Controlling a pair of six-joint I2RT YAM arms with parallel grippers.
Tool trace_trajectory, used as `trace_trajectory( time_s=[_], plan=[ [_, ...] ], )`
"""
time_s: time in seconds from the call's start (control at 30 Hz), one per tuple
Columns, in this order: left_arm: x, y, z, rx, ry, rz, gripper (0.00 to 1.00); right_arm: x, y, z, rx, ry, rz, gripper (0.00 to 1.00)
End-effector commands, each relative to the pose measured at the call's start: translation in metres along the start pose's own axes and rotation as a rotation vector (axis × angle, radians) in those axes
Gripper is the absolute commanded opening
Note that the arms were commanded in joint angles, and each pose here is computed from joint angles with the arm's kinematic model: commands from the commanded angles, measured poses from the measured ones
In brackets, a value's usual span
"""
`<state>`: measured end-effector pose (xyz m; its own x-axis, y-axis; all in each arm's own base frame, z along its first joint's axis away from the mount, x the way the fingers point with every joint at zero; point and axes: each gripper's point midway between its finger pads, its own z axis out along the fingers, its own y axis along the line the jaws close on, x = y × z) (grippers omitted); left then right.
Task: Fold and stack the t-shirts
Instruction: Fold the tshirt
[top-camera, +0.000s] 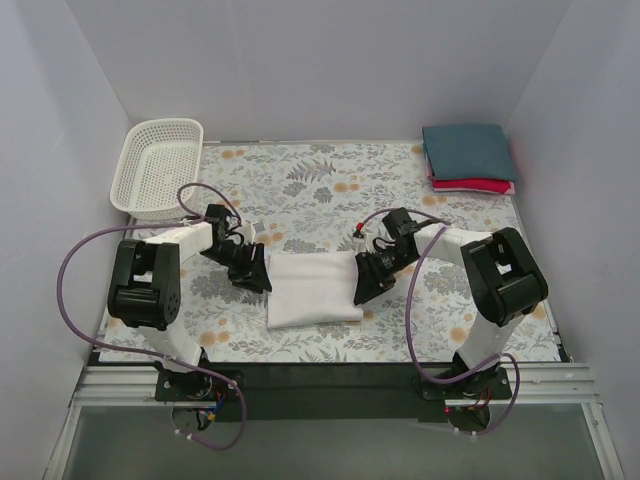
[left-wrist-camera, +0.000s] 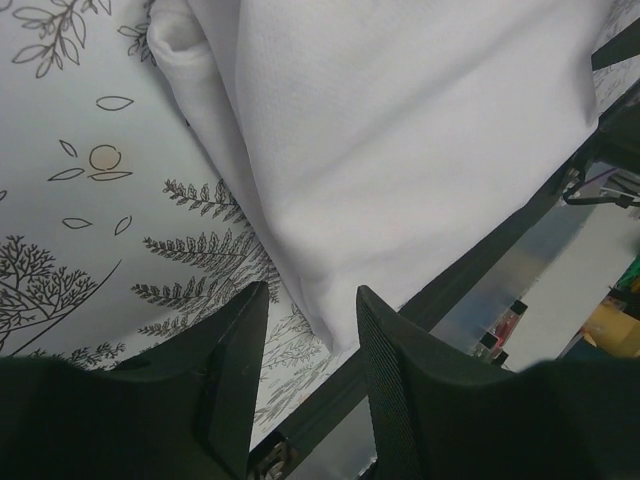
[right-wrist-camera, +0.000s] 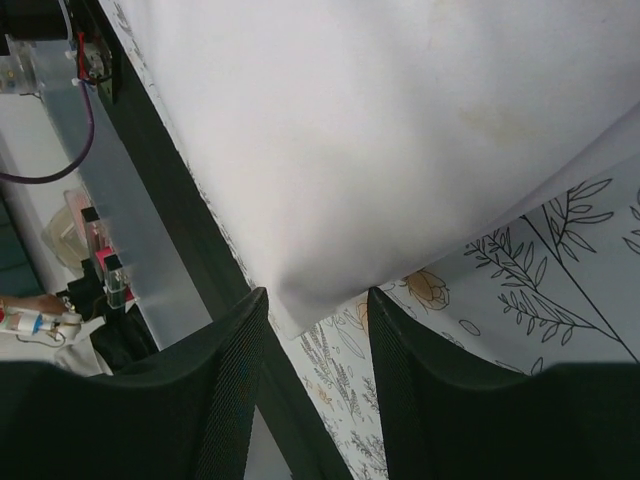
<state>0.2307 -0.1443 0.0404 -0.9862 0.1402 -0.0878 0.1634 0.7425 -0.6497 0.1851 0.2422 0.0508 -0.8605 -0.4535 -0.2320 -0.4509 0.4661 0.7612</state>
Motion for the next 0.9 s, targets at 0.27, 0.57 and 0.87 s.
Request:
trace_trajectory(
  time_s=[0.27,0.57,0.87],
  plan=[
    [0.009,-0.015,0.012,0.077,0.078,0.019,0.24,0.001,-0.002,0.011,-0.029,0.024,0.022,0.4],
    [0.011,-0.001,0.014,0.008,0.086,0.006,0.0,-0.003,-0.008,0.009,0.017,0.023,0.005,0.01],
    [0.008,0.01,0.007,-0.055,0.075,0.028,0.0,0.0,-0.019,0.002,0.117,0.02,-0.027,0.27]
  ],
)
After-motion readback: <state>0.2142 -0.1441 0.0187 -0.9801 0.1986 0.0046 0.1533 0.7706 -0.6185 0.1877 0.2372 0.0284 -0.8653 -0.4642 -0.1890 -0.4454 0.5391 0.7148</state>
